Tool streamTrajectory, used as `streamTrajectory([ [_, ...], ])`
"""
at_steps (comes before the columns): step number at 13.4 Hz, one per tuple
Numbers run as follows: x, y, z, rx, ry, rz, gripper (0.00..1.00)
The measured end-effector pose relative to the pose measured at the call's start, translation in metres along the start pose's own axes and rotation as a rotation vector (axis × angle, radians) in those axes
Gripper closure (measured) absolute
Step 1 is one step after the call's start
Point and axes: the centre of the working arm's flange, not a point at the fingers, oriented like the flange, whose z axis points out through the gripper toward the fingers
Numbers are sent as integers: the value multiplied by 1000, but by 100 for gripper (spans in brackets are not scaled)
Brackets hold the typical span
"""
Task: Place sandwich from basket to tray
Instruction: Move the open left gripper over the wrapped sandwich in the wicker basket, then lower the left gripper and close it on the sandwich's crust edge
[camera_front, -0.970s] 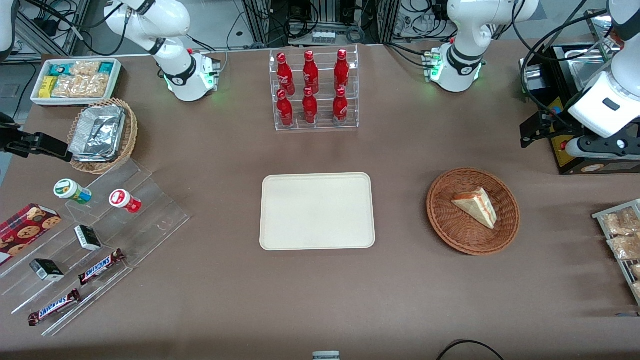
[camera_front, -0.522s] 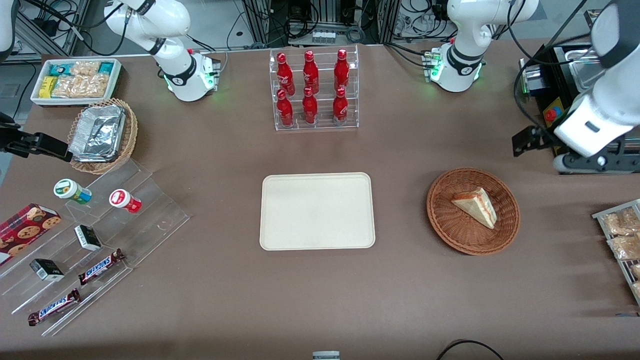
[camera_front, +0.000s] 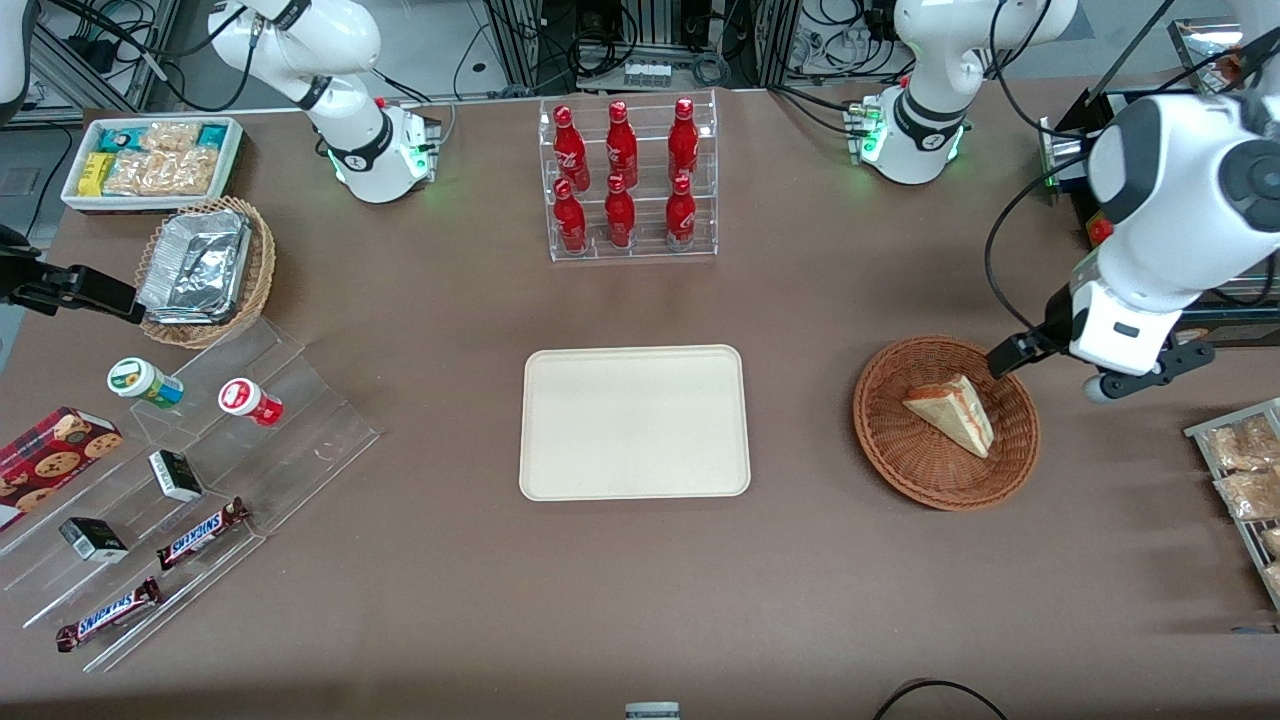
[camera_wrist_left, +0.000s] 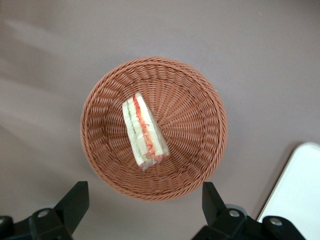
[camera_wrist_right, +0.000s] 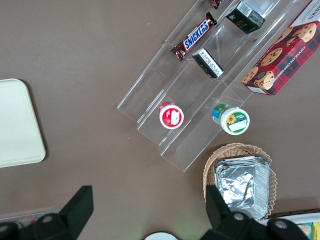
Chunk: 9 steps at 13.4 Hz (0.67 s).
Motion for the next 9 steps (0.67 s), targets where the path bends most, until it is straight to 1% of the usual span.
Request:
streamTrajectory([
  [7,-16,-8,96,12,-20,-267,0],
  [9,-18,-9,121,13,-24,-300,0],
])
